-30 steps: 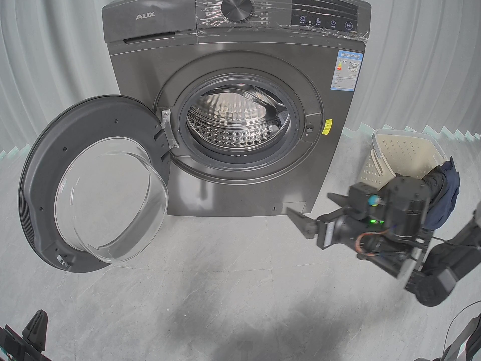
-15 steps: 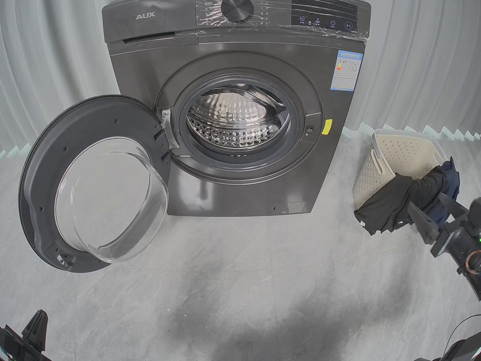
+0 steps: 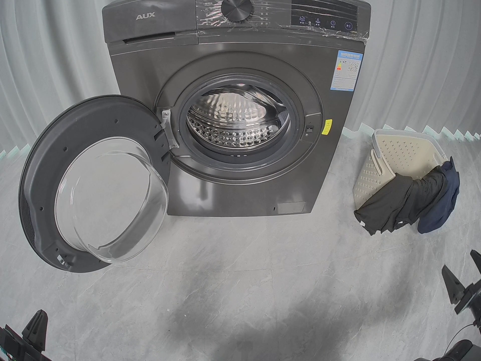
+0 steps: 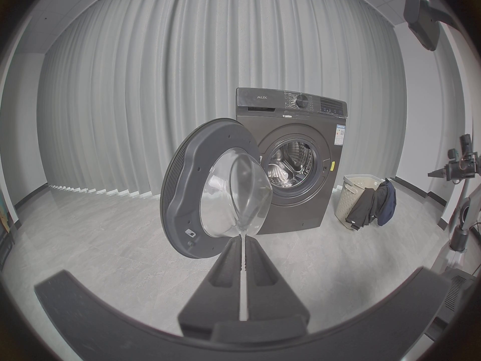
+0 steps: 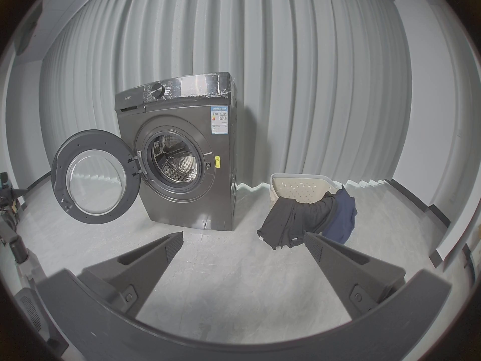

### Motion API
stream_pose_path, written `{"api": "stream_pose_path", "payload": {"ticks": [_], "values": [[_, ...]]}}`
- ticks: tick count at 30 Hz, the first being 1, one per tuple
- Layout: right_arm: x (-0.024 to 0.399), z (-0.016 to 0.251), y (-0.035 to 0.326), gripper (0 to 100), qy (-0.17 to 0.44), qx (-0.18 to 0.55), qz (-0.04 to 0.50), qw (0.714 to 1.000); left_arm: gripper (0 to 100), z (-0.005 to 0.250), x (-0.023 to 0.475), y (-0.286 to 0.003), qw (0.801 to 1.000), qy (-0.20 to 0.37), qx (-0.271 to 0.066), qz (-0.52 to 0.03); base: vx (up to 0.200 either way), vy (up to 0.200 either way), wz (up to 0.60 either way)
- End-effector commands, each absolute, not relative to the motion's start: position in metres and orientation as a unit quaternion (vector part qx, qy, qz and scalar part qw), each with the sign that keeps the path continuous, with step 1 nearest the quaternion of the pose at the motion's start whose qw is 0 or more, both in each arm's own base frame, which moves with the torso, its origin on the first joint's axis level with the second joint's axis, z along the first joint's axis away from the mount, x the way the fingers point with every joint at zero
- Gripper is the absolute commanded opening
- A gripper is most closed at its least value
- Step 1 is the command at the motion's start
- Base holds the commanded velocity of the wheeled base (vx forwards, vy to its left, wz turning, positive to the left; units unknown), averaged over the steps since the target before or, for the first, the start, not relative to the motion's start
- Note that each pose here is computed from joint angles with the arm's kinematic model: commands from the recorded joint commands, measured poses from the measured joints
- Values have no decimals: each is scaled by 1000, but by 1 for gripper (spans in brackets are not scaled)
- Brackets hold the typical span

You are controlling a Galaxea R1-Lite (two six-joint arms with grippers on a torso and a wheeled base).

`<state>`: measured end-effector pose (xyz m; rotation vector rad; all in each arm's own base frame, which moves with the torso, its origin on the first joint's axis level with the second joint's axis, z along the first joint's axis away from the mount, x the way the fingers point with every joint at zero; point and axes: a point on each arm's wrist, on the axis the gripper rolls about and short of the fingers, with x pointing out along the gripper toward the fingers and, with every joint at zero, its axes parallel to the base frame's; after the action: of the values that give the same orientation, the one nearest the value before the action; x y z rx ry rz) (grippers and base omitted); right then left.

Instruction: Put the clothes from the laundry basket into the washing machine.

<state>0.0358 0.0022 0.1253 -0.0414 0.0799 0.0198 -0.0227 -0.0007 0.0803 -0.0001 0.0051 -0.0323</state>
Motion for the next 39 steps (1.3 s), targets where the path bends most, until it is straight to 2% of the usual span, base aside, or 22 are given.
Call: {"api": "stream_pose_path", "payload": {"ticks": [1,8,13,17,25,26,28,31,35,39], "values": [[-10,101,-3,100,-35,-14,-4,999,0,75,-23,-1,1000,2,0,-16,0,0,0],[-19,84,-2,100,-17,-13,-20,1000,0,75,-23,-1,1000,2,0,-16,0,0,0],[-23,83,-2,100,-34,-13,-27,999,0,75,-23,-1,1000,2,0,-16,0,0,0],[-23,83,-4,100,-34,-10,-67,997,0,75,-23,-1,1000,2,0,-16,0,0,0],[-23,83,1,100,-35,-8,25,999,0,75,-23,-1,1000,2,0,-16,0,0,0],[-23,82,2,100,-32,11,66,997,0,75,-23,-1,1000,2,0,-16,0,0,0],[-23,82,3,100,-29,43,85,995,0,75,-23,-1,1000,2,0,-16,0,0,0],[-23,82,2,100,-29,28,59,997,0,75,-23,-1,1000,2,0,-16,0,0,0],[-23,78,-2,100,-11,12,-31,999,0,75,-23,-1,1000,2,0,-16,0,0,0],[-23,77,-1,100,-7,19,-23,1000,0,75,-23,-1,1000,2,0,-16,0,0,0]]}}
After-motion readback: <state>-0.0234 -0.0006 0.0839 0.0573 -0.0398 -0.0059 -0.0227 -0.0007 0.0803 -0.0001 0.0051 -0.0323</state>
